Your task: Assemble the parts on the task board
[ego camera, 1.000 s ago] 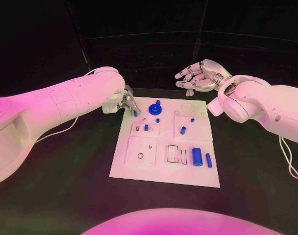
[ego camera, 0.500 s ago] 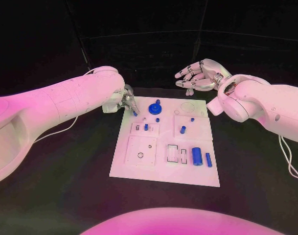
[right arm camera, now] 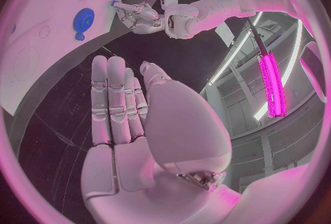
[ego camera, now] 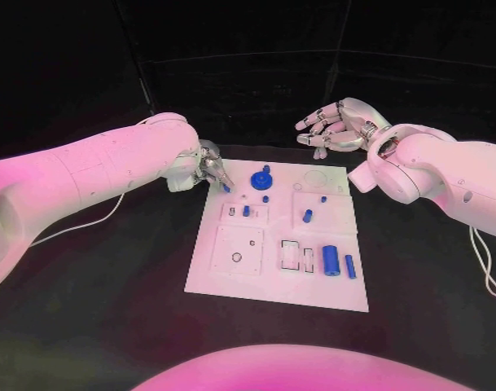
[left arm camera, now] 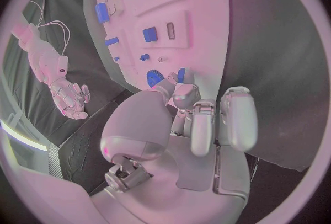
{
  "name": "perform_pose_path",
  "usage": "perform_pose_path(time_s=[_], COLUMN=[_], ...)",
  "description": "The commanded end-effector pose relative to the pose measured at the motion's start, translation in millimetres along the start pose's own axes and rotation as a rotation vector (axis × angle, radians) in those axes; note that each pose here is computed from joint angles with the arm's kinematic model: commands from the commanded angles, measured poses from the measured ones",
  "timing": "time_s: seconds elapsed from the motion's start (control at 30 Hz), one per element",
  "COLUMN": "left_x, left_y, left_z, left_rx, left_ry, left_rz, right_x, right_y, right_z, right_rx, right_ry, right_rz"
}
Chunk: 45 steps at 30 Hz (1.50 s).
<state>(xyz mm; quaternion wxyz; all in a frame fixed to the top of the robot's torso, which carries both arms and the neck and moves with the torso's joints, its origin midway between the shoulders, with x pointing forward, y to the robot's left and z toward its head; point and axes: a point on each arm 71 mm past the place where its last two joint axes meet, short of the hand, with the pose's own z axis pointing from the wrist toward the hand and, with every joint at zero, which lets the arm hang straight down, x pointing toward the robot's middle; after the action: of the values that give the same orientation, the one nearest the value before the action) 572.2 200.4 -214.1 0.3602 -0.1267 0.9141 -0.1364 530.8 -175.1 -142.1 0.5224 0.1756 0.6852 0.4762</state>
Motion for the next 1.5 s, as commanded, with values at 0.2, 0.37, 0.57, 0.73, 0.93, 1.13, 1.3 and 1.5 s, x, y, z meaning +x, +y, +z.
perform_pose_path(time_s=[0.2, 0.37, 0.57, 0.73, 0.93, 1.13, 1.3, 1.5], left_x=[6.8, 14.4, 24.9, 34.4, 44.6, 49.5, 53.1, 55.3], left_y=[0.5, 0.8, 4.9, 7.8, 10.1, 9.3, 7.9, 9.1], left_z=[-16.8, -26.7, -35.6, -39.3, -40.4, -38.7, -36.5, -35.1], left_rx=[0.076, 0.104, 0.129, 0.136, 0.132, 0.133, 0.127, 0.107], left_ry=[-0.043, -0.056, -0.087, -0.117, -0.141, -0.165, -0.186, -0.197], left_rz=[-0.128, -0.137, -0.124, -0.104, -0.061, 0.001, 0.037, 0.048], right_x=[-0.9, -1.6, -1.7, -1.2, -1.6, -2.0, -1.4, -2.2], right_y=[0.2, -0.5, -1.2, -1.5, -2.0, -2.2, -1.8, -2.2], right_z=[-0.4, -0.9, -0.9, -0.6, -0.6, -0.3, 0.1, -0.2], right_rx=[-0.004, -0.002, 0.000, -0.002, -0.005, -0.006, -0.008, -0.009], right_ry=[0.013, 0.014, 0.013, 0.012, 0.005, 0.001, 0.001, -0.005], right_rz=[-0.002, -0.002, -0.002, -0.002, -0.002, -0.003, -0.002, -0.003])
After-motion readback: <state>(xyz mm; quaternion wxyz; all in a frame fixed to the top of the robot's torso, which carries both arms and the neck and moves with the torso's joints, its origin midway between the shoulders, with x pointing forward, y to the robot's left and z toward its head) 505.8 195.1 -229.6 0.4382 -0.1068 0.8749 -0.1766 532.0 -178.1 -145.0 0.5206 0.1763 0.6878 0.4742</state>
